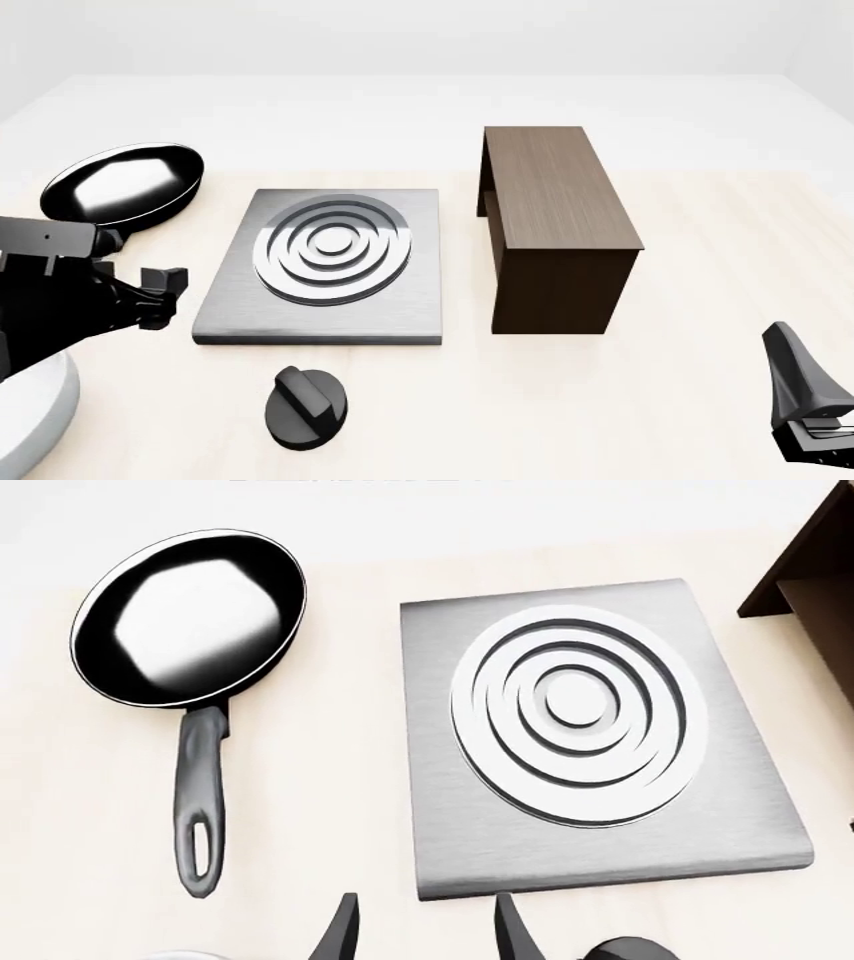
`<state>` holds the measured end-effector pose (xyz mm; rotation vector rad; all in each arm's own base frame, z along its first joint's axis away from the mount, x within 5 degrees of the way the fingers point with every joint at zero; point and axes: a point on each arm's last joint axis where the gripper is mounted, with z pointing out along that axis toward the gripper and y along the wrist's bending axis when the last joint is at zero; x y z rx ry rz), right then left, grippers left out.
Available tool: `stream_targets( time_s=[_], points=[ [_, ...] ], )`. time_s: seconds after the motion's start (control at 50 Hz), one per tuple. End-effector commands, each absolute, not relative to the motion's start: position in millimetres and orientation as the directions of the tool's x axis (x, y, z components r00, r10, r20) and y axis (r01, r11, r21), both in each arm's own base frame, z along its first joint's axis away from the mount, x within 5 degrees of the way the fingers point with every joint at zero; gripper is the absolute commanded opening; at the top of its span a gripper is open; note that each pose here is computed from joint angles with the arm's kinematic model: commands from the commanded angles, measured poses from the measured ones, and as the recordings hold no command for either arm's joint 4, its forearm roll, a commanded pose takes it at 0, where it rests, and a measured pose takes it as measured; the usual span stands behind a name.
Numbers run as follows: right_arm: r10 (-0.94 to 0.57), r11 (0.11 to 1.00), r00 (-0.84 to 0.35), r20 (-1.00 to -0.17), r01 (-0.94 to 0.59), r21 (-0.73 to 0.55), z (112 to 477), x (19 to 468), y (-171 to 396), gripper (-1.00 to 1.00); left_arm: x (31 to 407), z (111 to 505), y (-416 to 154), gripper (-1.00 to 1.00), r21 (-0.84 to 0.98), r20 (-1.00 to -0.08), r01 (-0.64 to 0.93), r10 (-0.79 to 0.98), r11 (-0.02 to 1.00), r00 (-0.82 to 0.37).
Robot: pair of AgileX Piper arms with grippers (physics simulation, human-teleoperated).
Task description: Turn on the stove.
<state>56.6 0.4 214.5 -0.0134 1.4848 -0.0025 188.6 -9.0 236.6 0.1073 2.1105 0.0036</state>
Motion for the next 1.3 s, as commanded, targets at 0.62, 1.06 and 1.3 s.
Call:
stream_targets(
  time_s=[0.62,1.06,1.3],
  points=[
    [-0.01,1.0,0.086,-0.996,-0.007,-0.011,214.5,56.6,0.4,1.0,214.0,236.1,22.5,1.0,0.064,-0.861,-0.067,0.022,0.996,-0.508],
    [-0.01,1.0,0.086,-0.996,-0.007,-0.011,214.5,56.6,0.4,1.0,218.8,236.9,29.8,1.0,0.061,-0.865,-0.1,0.003,0.993,-0.502],
    [-0.011,1.0,0.086,-0.996,-0.007,-0.011,214.5,56.6,0.4,1.0,224.5,235.9,35.5,1.0,0.086,-0.868,-0.108,0.021,0.99,-0.495]
  ],
)
